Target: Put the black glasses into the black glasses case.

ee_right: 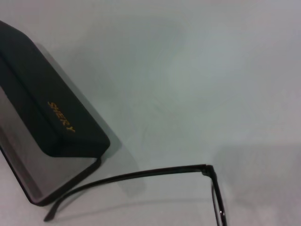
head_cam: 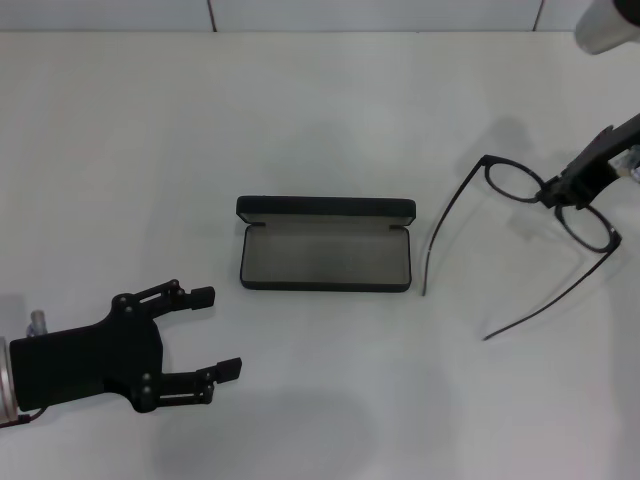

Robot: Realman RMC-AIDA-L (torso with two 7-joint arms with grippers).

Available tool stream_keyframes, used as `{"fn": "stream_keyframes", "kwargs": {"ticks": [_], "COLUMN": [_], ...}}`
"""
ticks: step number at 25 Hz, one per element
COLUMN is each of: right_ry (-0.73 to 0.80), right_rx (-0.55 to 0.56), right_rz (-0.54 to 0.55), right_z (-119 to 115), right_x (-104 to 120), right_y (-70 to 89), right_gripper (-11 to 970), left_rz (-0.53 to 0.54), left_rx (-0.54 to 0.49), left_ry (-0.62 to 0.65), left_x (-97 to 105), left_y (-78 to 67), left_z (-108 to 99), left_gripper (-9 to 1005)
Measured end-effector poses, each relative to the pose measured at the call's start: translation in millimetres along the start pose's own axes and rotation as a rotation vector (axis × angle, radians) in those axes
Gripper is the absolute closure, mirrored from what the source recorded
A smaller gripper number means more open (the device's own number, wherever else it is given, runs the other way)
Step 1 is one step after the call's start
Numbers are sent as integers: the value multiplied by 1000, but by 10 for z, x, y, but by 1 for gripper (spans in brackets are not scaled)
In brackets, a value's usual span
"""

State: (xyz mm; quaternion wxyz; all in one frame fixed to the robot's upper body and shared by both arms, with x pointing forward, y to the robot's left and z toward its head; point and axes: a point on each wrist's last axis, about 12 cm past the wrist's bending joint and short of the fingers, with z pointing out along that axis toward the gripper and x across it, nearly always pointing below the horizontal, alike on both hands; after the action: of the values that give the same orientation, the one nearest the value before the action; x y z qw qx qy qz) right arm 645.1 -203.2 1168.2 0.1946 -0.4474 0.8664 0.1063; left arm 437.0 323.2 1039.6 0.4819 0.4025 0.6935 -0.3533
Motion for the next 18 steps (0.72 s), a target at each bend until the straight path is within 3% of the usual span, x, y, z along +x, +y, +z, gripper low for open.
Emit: {"fn": "stream_keyframes", "kwargs": {"ticks": [7, 18], "right_ry": [0, -126], "right_rx": [12, -31], "right_rz": [2, 75], "right_z": [-228, -577], "right_x": [85, 338], "right_y": [-77, -196], "right_gripper": [890, 892], "left_rz": [-3, -54], "left_rx": [1, -29], "left_ry": [-10, -73], "left_x": [-5, -42], "left_y": [-9, -6], "left_z": [-6, -57], "left_gripper": [118, 120]}}
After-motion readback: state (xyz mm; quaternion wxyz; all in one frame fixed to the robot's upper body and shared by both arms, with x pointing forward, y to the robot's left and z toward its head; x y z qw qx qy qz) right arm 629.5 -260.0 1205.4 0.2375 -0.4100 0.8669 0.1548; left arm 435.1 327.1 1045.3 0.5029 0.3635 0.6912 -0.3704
